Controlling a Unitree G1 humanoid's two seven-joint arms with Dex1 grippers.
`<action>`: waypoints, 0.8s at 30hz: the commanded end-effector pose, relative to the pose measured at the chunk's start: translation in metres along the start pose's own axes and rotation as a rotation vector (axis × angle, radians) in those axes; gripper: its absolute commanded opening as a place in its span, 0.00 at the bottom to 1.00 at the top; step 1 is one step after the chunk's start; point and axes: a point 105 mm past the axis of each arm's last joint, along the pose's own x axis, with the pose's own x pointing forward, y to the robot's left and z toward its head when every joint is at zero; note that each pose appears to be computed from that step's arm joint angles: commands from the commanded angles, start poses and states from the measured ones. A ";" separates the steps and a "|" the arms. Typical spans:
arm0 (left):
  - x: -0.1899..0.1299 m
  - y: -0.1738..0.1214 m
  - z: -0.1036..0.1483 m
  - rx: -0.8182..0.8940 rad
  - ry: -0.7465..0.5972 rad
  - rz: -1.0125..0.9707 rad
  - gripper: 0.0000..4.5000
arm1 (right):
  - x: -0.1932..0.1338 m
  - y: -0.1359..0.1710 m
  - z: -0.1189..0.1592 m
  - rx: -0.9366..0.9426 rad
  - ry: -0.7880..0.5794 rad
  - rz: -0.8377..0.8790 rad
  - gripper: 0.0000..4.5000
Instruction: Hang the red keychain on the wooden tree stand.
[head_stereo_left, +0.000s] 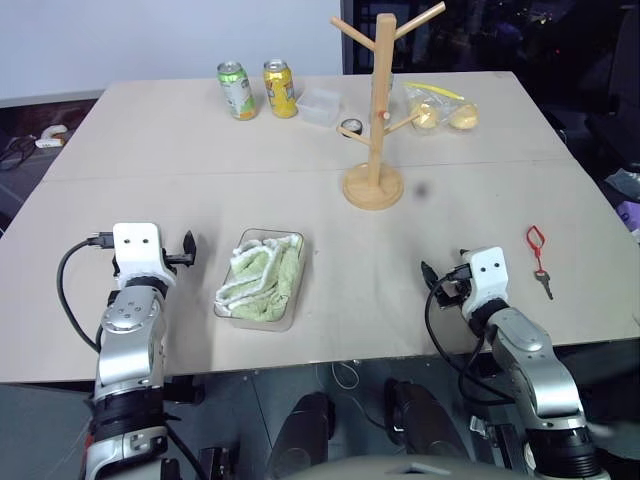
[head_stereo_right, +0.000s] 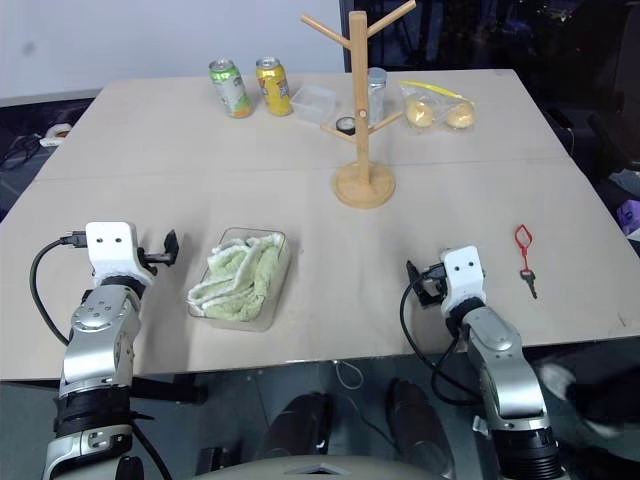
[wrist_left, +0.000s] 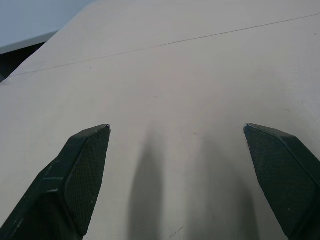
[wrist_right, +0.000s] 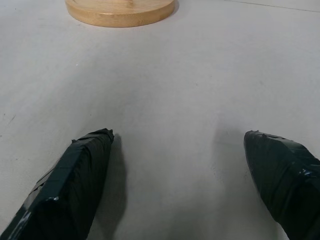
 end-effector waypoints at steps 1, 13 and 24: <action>-0.001 0.000 0.021 -0.016 -0.030 -0.078 0.98 | 0.003 0.007 0.023 -0.039 -0.073 0.060 1.00; -0.043 -0.013 0.102 -0.185 0.213 -0.620 0.98 | 0.006 0.032 0.107 -0.157 -0.141 0.712 1.00; -0.080 -0.051 0.074 -0.160 0.411 -0.730 0.98 | -0.029 0.071 0.140 -0.169 -0.130 1.104 1.00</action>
